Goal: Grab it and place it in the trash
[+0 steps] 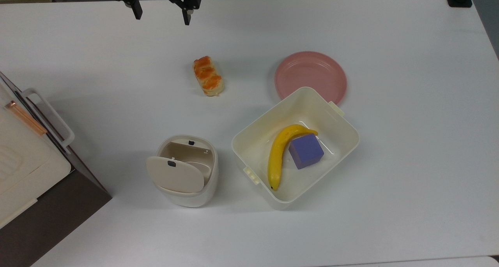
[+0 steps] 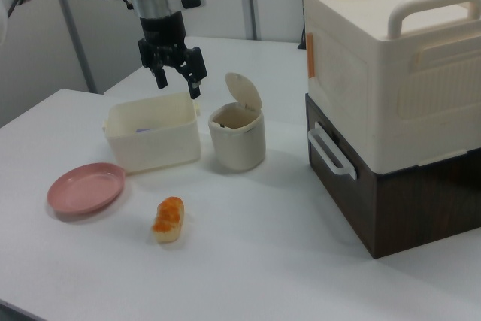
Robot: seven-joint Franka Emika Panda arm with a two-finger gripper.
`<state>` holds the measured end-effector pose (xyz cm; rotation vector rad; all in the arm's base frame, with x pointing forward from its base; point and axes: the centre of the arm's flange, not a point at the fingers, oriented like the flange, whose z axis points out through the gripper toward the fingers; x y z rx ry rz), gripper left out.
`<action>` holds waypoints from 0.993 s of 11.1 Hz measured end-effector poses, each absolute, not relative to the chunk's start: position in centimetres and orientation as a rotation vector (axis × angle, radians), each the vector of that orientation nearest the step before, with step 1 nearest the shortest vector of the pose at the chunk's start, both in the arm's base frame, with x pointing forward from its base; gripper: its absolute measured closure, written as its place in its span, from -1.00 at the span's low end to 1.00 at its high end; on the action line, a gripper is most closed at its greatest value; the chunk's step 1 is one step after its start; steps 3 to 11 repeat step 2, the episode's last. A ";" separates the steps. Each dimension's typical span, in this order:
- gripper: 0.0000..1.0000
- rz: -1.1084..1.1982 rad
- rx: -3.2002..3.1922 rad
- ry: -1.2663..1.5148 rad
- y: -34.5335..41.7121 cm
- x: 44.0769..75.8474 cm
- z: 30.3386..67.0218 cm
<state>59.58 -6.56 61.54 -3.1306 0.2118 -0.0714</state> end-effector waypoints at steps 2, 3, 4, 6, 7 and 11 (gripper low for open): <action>-1.00 -0.070 -3.131 0.212 -6.6 59.5 61.5; -1.00 -0.070 -3.131 0.212 -6.6 59.5 61.5; -1.00 -0.070 -3.131 0.212 -6.6 59.5 61.5; -1.00 -0.070 -3.131 0.212 -6.6 59.5 61.5; -1.00 -0.070 -3.131 0.212 -6.6 59.5 61.5; -1.00 -0.070 -3.131 0.212 -6.6 59.5 61.5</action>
